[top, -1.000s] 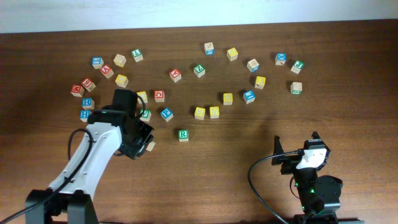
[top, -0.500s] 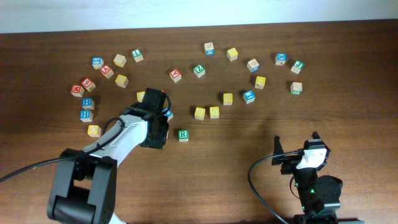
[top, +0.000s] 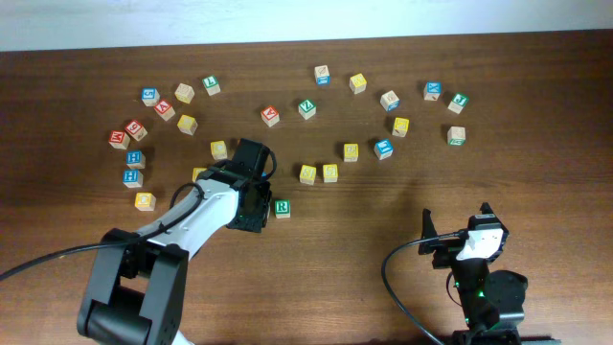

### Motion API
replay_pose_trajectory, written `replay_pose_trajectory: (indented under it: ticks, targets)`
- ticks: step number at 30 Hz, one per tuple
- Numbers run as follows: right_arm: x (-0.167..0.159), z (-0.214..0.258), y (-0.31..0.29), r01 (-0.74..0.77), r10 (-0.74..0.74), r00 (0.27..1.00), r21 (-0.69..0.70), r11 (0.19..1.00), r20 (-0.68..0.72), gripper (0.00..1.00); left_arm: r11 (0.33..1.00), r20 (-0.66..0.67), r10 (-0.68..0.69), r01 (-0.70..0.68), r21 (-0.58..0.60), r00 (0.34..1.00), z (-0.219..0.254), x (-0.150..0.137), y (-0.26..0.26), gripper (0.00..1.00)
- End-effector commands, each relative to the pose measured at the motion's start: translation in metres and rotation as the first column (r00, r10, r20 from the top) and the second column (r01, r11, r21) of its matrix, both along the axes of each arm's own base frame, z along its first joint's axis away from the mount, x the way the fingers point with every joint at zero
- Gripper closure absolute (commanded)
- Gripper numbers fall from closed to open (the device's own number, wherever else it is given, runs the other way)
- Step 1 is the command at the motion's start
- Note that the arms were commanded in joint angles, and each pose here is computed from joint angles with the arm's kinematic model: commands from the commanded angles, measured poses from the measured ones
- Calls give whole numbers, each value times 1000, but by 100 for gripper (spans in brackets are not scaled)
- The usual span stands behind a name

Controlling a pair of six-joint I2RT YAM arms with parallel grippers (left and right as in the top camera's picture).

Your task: Spell out ICRA

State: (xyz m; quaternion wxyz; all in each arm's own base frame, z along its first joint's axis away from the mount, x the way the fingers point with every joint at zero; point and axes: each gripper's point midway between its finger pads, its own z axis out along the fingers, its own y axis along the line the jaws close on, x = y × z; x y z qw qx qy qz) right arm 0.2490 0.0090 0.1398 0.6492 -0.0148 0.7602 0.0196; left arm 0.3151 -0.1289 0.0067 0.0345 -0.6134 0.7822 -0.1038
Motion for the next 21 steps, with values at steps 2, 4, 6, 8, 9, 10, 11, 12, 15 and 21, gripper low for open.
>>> replay_pose_trajectory:
  ticks: [2,4,6,8,9,10,11,12,15,21]
  targets:
    - [0,-3,0,1,-1,1000,7,1000,-7,2,1000,-10,18,-17,20,1000,-5,-1,3,67]
    - [0,-3,0,1,-1,1000,7,1000,-7,2,1000,0,17,-17,16,1000,-4,2,2,66]
    - [0,-3,0,1,-1,1000,7,1000,-7,2,1000,10,4,-4,15,1000,-4,4,2,63]
    - [0,-3,0,1,-1,1000,7,1000,-7,2,998,26,-52,51,23,998,-3,6,1,56]
    - [0,-3,0,1,-1,1000,7,1000,-7,2,998,26,-52,51,22,998,-3,6,0,54]
    - [0,-3,0,1,-1,1000,7,1000,-7,2,998,26,-52,51,22,998,-3,6,0,51]
    - [0,-3,0,1,-1,1000,7,1000,-7,2,998,26,-53,52,22,998,-3,6,0,49]
    - [0,-3,0,1,-1,1000,7,1000,-7,2,998,28,-52,52,21,998,-3,7,0,45]
    - [0,-3,0,1,-1,1000,7,1000,-7,2,995,55,-94,92,40,994,4,10,2,41]
    - [0,-3,0,1,-1,1000,7,1000,-7,2,981,228,-188,173,85,955,59,25,8,29]
